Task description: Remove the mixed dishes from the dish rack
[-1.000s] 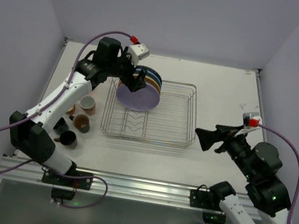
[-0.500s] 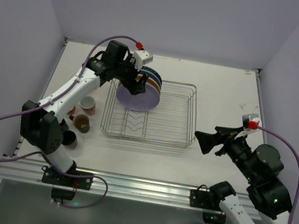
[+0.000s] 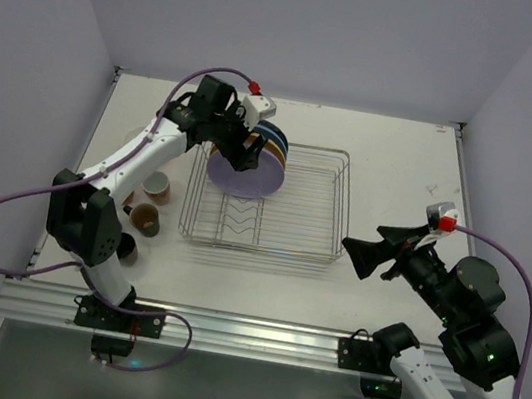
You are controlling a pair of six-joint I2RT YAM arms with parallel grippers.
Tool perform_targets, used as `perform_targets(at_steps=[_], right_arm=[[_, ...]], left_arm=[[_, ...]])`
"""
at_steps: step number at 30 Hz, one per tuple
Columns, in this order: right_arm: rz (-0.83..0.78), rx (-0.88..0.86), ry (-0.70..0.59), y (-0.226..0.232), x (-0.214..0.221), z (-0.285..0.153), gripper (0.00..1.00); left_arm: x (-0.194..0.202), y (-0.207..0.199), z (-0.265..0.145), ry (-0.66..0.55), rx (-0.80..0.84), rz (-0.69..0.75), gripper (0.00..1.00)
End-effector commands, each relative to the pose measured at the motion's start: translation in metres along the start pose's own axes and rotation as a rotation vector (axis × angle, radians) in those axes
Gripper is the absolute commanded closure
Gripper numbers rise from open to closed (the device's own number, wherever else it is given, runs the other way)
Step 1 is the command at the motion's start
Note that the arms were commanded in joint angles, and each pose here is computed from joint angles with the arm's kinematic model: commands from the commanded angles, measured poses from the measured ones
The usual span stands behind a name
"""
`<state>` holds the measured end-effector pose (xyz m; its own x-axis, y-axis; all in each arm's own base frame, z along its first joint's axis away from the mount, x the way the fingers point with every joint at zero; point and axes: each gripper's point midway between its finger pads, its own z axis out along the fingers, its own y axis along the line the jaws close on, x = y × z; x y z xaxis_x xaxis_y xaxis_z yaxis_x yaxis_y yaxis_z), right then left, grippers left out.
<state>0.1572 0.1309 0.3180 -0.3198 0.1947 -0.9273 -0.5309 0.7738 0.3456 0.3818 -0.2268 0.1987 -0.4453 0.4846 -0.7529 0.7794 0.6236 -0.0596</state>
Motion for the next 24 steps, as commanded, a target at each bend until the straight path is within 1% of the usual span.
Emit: perform_targets(at_steps=[1, 3, 7, 8, 9, 12, 14, 17, 20, 21, 23, 24], right_arm=[[-0.024, -0.046, -0.016, 0.010, -0.011, 0.000, 0.01], [-0.027, -0.047, -0.017, 0.010, -0.012, -0.001, 0.01], [-0.030, -0.050, -0.024, 0.011, -0.014, -0.002, 0.01], [-0.029, -0.047, -0.017, 0.011, -0.013, -0.001, 0.01], [-0.031, -0.043, -0.017, 0.010, -0.014, -0.001, 0.01], [-0.034, -0.037, -0.018, 0.009, -0.015, -0.001, 0.01], [-0.035, -0.048, -0.018, 0.012, -0.015, -0.001, 0.01], [-0.035, -0.052, -0.019, 0.012, -0.015, -0.001, 0.01], [-0.036, -0.054, -0.020, 0.012, -0.015, -0.002, 0.01], [-0.035, -0.058, -0.022, 0.013, -0.015, -0.003, 0.01], [-0.034, -0.066, -0.022, 0.014, -0.014, -0.003, 0.01], [-0.035, -0.068, -0.024, 0.015, -0.013, -0.004, 0.01]], left_arm=[[-0.014, 0.002, -0.005, -0.020, -0.003, 0.077, 0.16], [-0.017, 0.001, -0.007, -0.027, 0.003, 0.106, 0.19], [-0.023, 0.003, -0.009, -0.044, -0.024, 0.156, 0.21], [-0.023, 0.004, -0.008, -0.046, -0.027, 0.172, 0.22], [-0.024, 0.003, -0.007, -0.047, -0.026, 0.181, 0.26], [-0.024, 0.000, -0.001, -0.042, -0.049, 0.220, 0.27], [-0.027, 0.000, 0.002, -0.058, -0.058, 0.253, 0.28], [-0.027, 0.003, 0.007, -0.066, -0.075, 0.278, 0.33], [-0.034, 0.000, 0.006, -0.090, -0.093, 0.318, 0.39], [-0.036, 0.002, 0.005, -0.097, -0.114, 0.327, 0.44], [-0.041, 0.002, 0.002, -0.125, -0.152, 0.373, 0.50], [-0.043, 0.002, -0.001, -0.137, -0.165, 0.385, 0.50]])
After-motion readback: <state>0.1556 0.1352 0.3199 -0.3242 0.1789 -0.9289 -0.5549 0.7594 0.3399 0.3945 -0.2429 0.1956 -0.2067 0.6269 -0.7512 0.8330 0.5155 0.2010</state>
